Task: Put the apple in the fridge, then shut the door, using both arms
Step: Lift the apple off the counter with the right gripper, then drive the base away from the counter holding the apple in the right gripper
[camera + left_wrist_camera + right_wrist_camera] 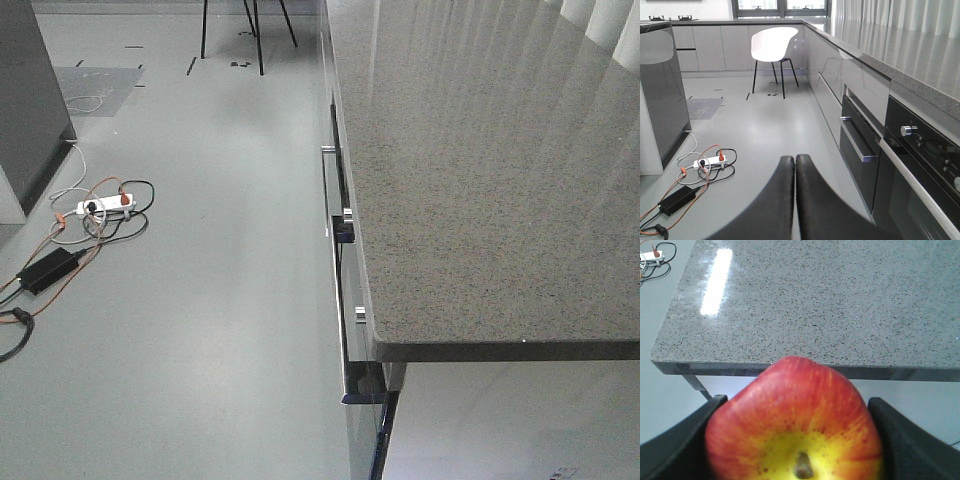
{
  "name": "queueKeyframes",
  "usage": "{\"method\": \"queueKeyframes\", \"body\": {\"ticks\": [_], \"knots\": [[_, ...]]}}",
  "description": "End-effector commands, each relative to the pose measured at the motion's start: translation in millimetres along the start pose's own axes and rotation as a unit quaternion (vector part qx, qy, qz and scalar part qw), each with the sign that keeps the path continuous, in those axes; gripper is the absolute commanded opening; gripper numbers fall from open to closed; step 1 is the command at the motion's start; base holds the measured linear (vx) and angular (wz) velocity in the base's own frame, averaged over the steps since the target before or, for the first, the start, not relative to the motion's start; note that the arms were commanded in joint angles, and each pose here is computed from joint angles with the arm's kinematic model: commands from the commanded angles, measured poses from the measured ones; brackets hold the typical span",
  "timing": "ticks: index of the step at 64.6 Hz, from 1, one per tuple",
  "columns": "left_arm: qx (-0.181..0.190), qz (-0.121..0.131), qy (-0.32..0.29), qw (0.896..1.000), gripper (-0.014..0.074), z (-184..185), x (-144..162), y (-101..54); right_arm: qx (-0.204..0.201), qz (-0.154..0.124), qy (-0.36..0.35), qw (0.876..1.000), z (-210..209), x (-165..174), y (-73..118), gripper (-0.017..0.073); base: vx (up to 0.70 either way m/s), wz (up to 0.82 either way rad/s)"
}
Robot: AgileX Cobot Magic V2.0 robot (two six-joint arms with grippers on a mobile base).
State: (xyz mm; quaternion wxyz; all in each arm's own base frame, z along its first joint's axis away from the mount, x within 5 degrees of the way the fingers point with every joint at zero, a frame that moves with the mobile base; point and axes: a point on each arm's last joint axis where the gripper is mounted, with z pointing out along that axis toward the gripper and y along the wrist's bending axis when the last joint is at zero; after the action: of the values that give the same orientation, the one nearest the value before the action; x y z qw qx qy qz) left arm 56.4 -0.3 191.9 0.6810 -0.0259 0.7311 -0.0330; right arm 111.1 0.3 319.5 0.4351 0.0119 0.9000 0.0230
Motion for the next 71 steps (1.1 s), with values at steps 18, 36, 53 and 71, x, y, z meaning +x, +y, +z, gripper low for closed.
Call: {"method": "queueKeyframes", "body": {"ticks": [18, 36, 53, 71], "knots": [[0.011, -0.001, -0.035, 0.999, -0.0005, -0.1, -1.0, -1.2, 0.003, -0.001, -0.047, 0.999, -6.0, -12.9, -0.1, 0.0016, 0.00, 0.00], [0.011, -0.001, -0.035, 0.999, -0.0005, -0.1, -1.0, -1.2, 0.003, -0.001, -0.047, 0.999, -6.0, -12.9, -0.1, 0.0016, 0.00, 0.00], [0.011, -0.001, -0.035, 0.999, -0.0005, -0.1, -1.0, -1.2, 0.002, -0.001, -0.044, 0.999, -5.9, -12.3, 0.0, 0.0016, 0.00, 0.00], [0.011, -0.001, -0.035, 0.999, -0.0005, -0.1, -1.0, -1.2, 0.002, -0.001, -0.044, 0.999, -5.9, -12.3, 0.0, 0.0016, 0.00, 0.00]]}}
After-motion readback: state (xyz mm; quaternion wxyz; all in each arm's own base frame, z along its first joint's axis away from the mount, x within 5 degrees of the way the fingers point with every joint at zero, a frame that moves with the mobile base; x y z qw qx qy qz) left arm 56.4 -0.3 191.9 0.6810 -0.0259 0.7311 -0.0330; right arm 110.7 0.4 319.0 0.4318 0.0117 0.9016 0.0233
